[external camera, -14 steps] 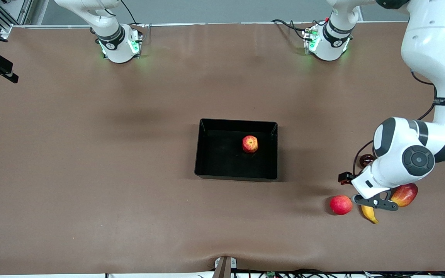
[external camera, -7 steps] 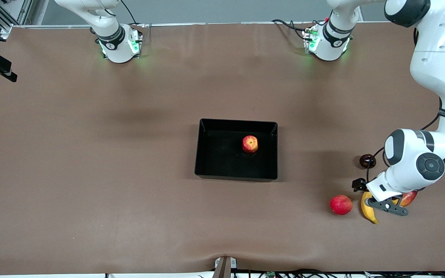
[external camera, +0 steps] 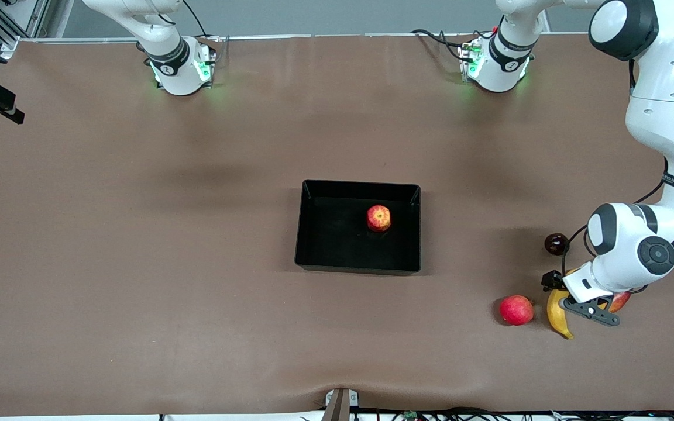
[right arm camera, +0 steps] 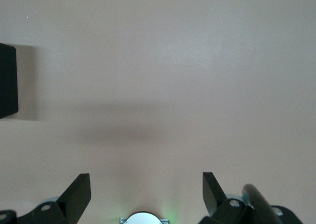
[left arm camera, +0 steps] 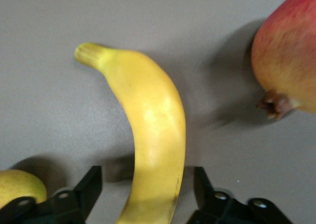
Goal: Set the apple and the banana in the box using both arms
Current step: 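Grasp the yellow banana with the left gripper and lift it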
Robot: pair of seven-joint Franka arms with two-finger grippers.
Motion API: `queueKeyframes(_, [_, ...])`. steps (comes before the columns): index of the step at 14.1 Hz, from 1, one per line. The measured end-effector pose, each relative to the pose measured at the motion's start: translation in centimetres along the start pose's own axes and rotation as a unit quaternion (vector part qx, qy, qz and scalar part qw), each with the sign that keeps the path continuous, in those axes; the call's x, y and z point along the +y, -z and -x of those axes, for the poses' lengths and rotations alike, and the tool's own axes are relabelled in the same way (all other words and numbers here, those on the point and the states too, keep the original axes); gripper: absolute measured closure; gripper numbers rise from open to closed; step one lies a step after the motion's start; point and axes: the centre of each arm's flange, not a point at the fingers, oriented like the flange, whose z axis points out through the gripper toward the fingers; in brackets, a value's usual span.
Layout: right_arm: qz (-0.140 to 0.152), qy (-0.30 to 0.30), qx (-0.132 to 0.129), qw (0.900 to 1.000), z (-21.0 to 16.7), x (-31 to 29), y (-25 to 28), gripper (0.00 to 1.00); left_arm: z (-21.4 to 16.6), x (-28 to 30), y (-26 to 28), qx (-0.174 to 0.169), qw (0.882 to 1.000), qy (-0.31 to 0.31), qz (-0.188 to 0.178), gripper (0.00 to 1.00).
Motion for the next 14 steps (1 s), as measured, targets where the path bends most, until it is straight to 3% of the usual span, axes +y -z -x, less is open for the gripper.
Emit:
queueKeyframes(4, [-0.001,-0.006,-0.003,1.0,0.1,0.5,-0.1,0.0,-0.8,-0.2,1.9,0.013,1.0,-0.013,-0.008,0.65])
queueKeyframes(10, [-0.004,-0.02,-0.02,1.0,0.2,2.0,-0.9,0.0,-2.3,1.4,5.8,0.013,1.0,-0.028,-0.004,0.66])
queueKeyframes(14, [-0.005,-0.021,-0.021,1.0,0.2,2.1,-0.9,0.0,-4.6,4.4,13.1,0.024,0.999,-0.046,-0.002,0.66])
